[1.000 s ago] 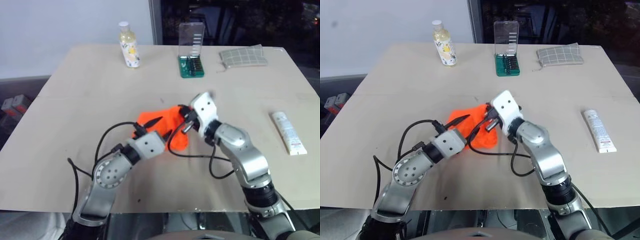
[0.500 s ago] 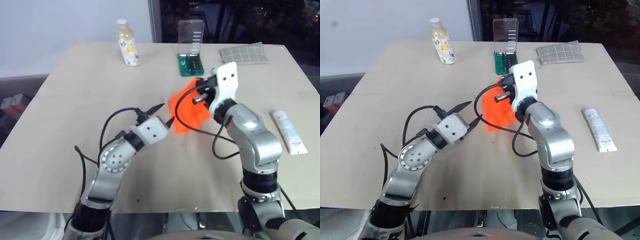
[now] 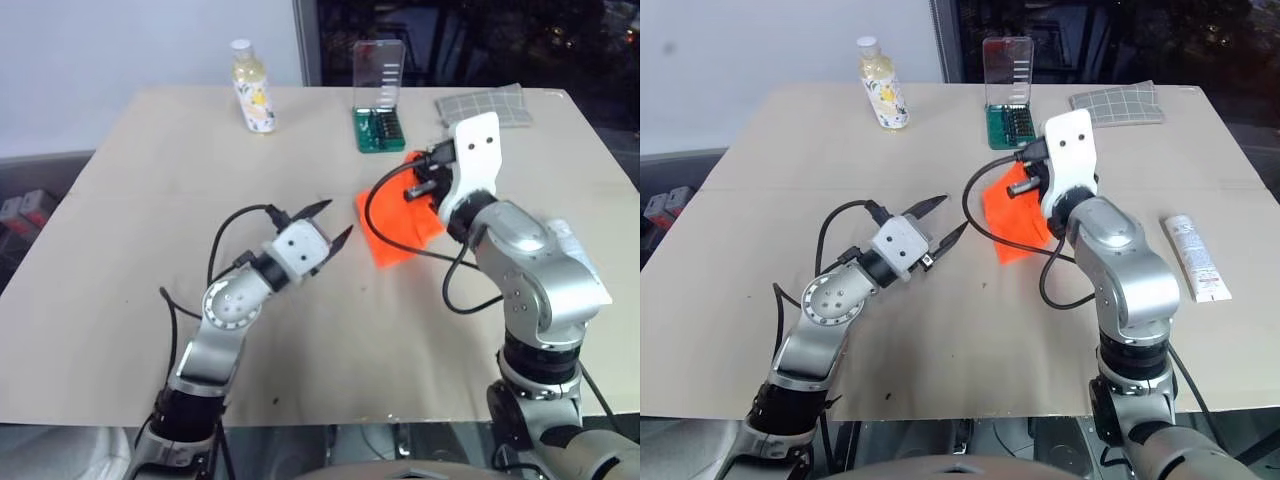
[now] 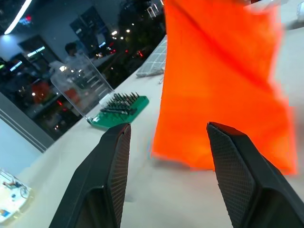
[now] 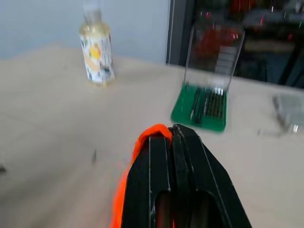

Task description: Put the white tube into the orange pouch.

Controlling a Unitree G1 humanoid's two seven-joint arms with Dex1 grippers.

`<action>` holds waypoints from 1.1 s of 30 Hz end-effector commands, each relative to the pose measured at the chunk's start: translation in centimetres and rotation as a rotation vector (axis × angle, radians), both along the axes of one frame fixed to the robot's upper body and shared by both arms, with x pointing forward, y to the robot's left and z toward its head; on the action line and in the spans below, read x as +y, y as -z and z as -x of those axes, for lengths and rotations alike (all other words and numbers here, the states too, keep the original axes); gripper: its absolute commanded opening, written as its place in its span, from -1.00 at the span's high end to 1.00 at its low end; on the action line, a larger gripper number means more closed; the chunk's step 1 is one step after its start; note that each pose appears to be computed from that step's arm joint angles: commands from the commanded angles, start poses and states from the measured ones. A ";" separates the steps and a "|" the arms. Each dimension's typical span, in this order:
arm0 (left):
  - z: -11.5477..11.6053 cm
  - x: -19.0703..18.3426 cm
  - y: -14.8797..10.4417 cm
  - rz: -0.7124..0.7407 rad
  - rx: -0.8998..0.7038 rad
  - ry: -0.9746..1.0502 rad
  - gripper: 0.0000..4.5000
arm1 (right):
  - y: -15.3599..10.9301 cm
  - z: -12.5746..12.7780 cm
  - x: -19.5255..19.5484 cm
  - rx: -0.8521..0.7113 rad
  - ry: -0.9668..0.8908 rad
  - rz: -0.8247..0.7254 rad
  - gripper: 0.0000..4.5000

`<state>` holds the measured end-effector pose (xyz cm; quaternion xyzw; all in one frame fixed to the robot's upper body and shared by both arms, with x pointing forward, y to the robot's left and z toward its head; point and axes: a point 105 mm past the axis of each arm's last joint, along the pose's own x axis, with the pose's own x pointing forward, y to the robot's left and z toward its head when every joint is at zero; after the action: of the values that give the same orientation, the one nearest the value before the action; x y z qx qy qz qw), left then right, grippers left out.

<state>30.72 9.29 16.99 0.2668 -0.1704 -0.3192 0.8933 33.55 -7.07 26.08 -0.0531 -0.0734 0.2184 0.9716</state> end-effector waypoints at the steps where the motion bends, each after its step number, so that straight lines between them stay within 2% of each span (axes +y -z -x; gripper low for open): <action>1: -0.1 0.2 -0.3 0.041 -0.007 -0.002 -0.16 | -2.9 0.5 0.4 -0.096 -0.014 0.002 1.00; 4: -0.5 0.5 0.0 0.072 0.018 -0.023 -0.16 | -3.4 0.2 0.8 -0.085 -0.031 0.012 1.00; 8: -0.6 0.6 0.1 0.136 0.043 -0.030 -0.16 | -2.6 -0.5 1.9 -0.002 -0.037 0.058 1.00; 14: -0.5 1.5 -1.5 0.230 0.001 -0.037 -0.16 | -2.0 -1.8 3.0 0.090 -0.014 0.052 1.00; 21: -0.8 1.4 -2.6 0.300 0.013 -0.030 -0.16 | 1.6 -1.7 3.1 0.266 -0.038 0.123 1.00; 25: -1.1 0.1 -2.3 0.378 0.125 0.010 -0.16 | 2.9 -1.1 3.1 0.320 -0.058 0.162 1.00; 33: -0.3 -3.5 -0.8 0.332 0.267 0.147 -0.16 | 3.1 -0.7 2.6 0.339 -0.039 0.183 1.00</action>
<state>31.71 6.98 16.49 0.0560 -0.0970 -0.3571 0.9273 34.79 -4.61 21.47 -0.0936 0.1403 0.2445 0.9549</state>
